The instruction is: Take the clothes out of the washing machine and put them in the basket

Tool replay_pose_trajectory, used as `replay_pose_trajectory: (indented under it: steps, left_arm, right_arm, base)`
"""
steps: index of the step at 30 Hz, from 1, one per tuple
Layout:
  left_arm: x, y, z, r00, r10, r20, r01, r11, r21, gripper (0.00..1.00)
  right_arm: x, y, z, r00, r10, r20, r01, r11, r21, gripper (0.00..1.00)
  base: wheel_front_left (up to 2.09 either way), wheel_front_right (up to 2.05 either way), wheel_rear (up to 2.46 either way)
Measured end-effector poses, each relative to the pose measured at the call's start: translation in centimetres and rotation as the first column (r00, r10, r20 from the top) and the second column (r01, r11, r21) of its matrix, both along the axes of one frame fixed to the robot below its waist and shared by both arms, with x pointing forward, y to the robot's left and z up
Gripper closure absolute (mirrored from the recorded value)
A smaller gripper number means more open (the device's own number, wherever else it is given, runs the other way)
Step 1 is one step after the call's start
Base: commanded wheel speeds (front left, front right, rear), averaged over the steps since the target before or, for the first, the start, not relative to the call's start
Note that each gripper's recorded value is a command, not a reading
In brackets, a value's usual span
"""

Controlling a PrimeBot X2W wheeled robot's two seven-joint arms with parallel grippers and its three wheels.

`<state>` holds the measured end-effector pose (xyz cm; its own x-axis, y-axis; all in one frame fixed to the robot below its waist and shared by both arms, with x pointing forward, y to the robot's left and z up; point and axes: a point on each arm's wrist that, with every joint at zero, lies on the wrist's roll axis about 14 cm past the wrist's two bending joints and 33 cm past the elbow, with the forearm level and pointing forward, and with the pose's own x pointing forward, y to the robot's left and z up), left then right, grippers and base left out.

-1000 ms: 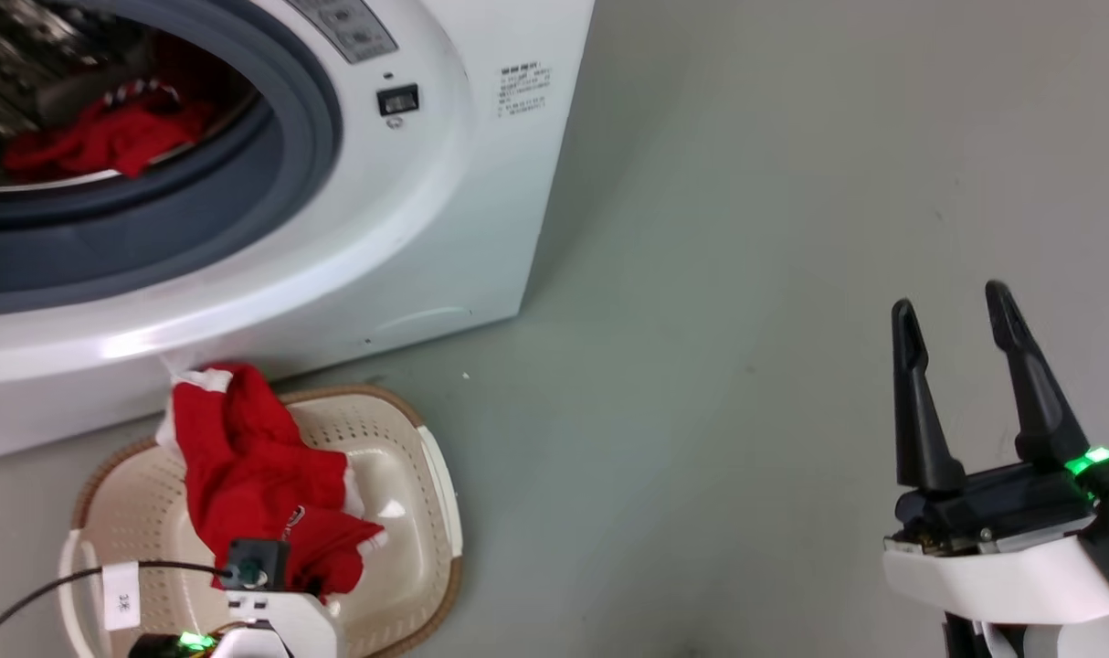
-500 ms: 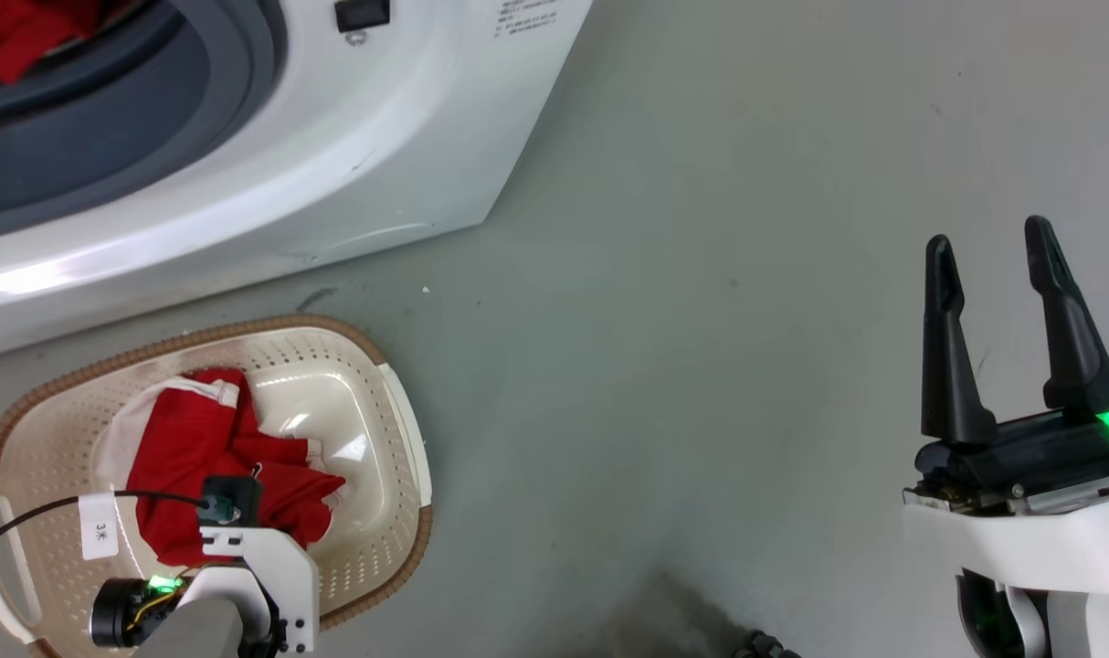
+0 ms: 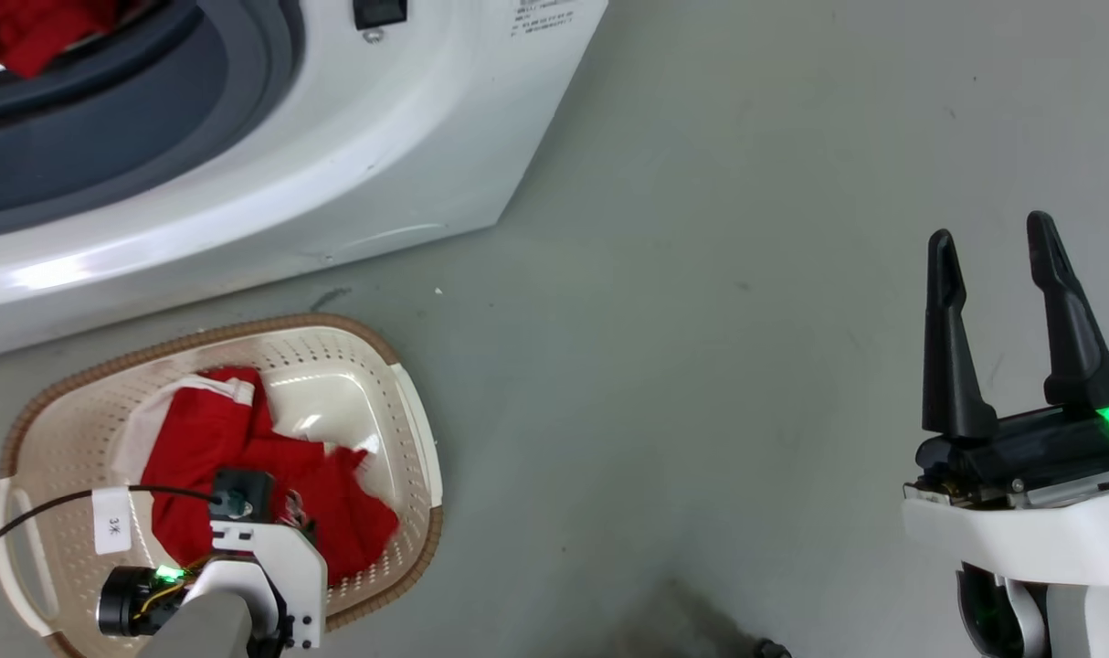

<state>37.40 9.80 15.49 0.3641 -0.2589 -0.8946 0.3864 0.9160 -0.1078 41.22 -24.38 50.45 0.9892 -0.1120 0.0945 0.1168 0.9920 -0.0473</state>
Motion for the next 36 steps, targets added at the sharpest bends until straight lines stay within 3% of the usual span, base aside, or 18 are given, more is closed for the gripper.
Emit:
replay_pose_trajectory:
  steps: [10, 18, 24, 36]
  left_arm:
    - [1.3, -0.9, 5.0, 0.984, 0.010, 0.177, 0.001, 0.998, -0.058, 0.00]
    - [4.3, -1.1, 11.8, 0.905, 0.081, 0.418, -0.031, 0.992, -0.125, 0.00]
    - [5.9, -0.9, 17.4, 0.800, 0.128, 0.586, -0.035, 0.985, -0.167, 0.00]
    - [8.8, 0.8, 28.2, 0.529, 0.209, 0.823, -0.039, 0.974, -0.222, 0.00]
  right_arm:
    - [-2.4, 0.5, 1.9, 0.999, 0.005, 0.038, -0.006, 1.000, 0.005, 0.00]
    - [-4.5, 1.2, 2.9, 0.998, 0.017, 0.062, -0.018, 1.000, 0.019, 0.00]
    - [-5.5, 1.8, 3.3, 0.997, 0.033, 0.076, -0.036, 0.999, 0.041, 0.00]
    - [-6.5, 2.9, 3.3, 0.995, 0.062, 0.082, -0.067, 0.996, 0.067, 0.00]
  base:
    - [0.00, 0.00, 0.00]
    - [0.00, 0.00, 0.00]
    - [0.00, 0.00, 0.00]
    - [0.00, 0.00, 0.00]
